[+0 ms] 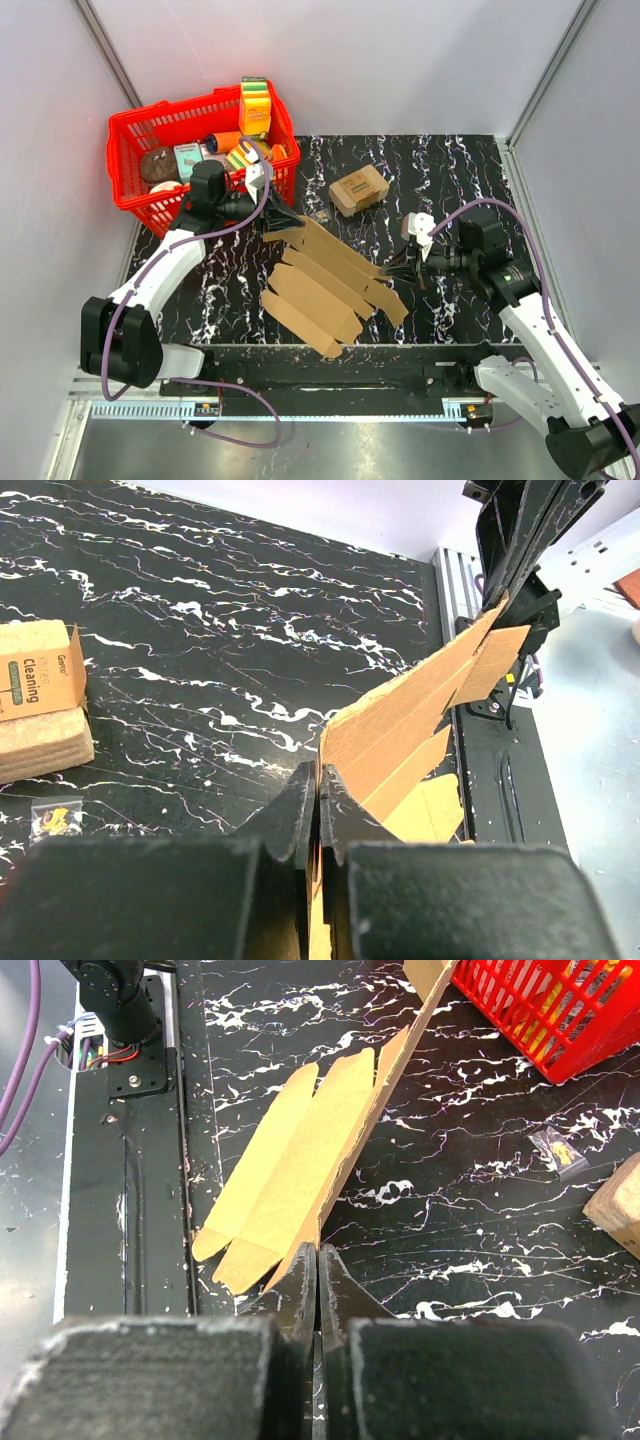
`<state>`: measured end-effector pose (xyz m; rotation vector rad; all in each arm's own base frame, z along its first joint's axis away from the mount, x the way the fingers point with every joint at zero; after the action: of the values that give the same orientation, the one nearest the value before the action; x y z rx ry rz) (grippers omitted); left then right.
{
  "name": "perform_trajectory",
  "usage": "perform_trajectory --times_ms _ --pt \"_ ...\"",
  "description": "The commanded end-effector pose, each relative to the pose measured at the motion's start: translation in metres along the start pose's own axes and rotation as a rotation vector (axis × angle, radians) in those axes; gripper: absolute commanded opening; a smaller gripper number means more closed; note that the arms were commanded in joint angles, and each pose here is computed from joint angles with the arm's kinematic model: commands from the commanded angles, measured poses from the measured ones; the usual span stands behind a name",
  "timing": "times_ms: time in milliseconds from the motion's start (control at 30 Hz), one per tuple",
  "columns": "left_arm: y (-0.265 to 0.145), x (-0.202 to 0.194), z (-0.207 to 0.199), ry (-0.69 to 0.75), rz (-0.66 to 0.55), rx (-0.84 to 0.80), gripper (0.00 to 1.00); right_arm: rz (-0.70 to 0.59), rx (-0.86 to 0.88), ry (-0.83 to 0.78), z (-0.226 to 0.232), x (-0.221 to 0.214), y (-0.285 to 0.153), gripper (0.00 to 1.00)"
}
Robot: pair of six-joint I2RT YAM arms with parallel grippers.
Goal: Fold the paper box
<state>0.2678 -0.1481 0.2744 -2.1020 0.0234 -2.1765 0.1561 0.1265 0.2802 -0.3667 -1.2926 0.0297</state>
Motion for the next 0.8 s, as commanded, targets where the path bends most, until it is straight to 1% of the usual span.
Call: perform_trajectory --times_ms 0,100,133,167,200,233,267,367,400,433,500,533,567,600,667,700,767 --pt "-0.001 0.017 0.004 0.075 -0.03 -0.014 0.0 -0.028 0.013 -0.04 0.002 0.006 0.0 0.0" --pt "0.0 0.017 0.005 0.073 -0.026 -0.001 0.0 -0.041 0.002 -0.035 0.001 0.006 0.001 0.0" --pt "0.0 0.016 0.005 0.073 -0.025 0.004 0.0 -0.049 -0.003 -0.032 0.001 0.006 0.001 0.05" --pt "0.0 0.017 0.004 0.074 -0.023 0.008 0.0 -0.059 -0.006 -0.033 0.001 0.007 0.001 0.17" --pt "0.0 0.017 0.005 0.076 -0.022 0.014 0.0 -0.075 -0.003 -0.029 0.002 0.008 0.002 0.44" --pt "0.0 0.017 0.004 0.079 -0.021 0.016 0.0 -0.095 0.004 -0.031 0.004 0.01 0.001 0.93" --pt "0.0 0.016 0.005 0.078 -0.017 0.024 0.0 -0.122 0.004 -0.042 0.007 0.012 0.0 0.99" --pt "0.0 0.017 0.005 0.079 -0.016 0.024 0.0 -0.216 -0.027 -0.02 0.012 0.019 -0.003 0.99" --pt "0.0 0.016 0.005 0.076 -0.015 0.024 0.0 -0.256 -0.064 0.017 0.012 0.021 -0.004 1.0" --pt "0.0 0.016 0.005 0.077 -0.016 0.022 0.0 -0.318 -0.13 0.065 0.008 0.027 -0.005 1.0" --pt "0.0 0.015 0.006 0.072 -0.014 0.023 0.0 -0.487 -0.287 0.245 0.001 0.044 -0.011 1.0" --pt "0.001 0.016 0.005 0.071 -0.015 0.02 0.0 -0.519 -0.337 0.294 -0.002 0.051 -0.014 0.99" --pt "0.001 0.015 0.006 0.069 -0.015 0.02 0.0 -0.521 -0.355 0.314 -0.004 0.059 -0.015 1.0" --pt "0.002 0.015 0.005 0.069 -0.014 0.019 0.0 -0.471 -0.369 0.347 -0.004 0.062 -0.015 1.0" --pt "0.003 0.015 0.005 0.065 -0.014 0.012 0.0 -0.412 -0.424 0.4 -0.015 0.076 -0.013 1.0" --pt "0.003 0.015 0.005 0.065 -0.015 0.012 0.0 -0.37 -0.449 0.43 -0.018 0.084 -0.013 0.99" --pt "0.003 0.015 0.005 0.064 -0.015 0.011 0.0 -0.238 -0.472 0.48 -0.033 0.092 -0.005 0.99"
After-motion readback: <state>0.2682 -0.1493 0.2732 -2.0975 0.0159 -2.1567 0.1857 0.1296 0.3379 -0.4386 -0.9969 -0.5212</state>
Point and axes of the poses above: each gripper's point midway between its finger pads, its own y axis out along the fingers, its own z axis along the line the jaws close on, x = y × z, the point moved 9 cm from there along -y, back along the fingers, and after that the axes turned 15 degrees about y, right-handed, at the moved point
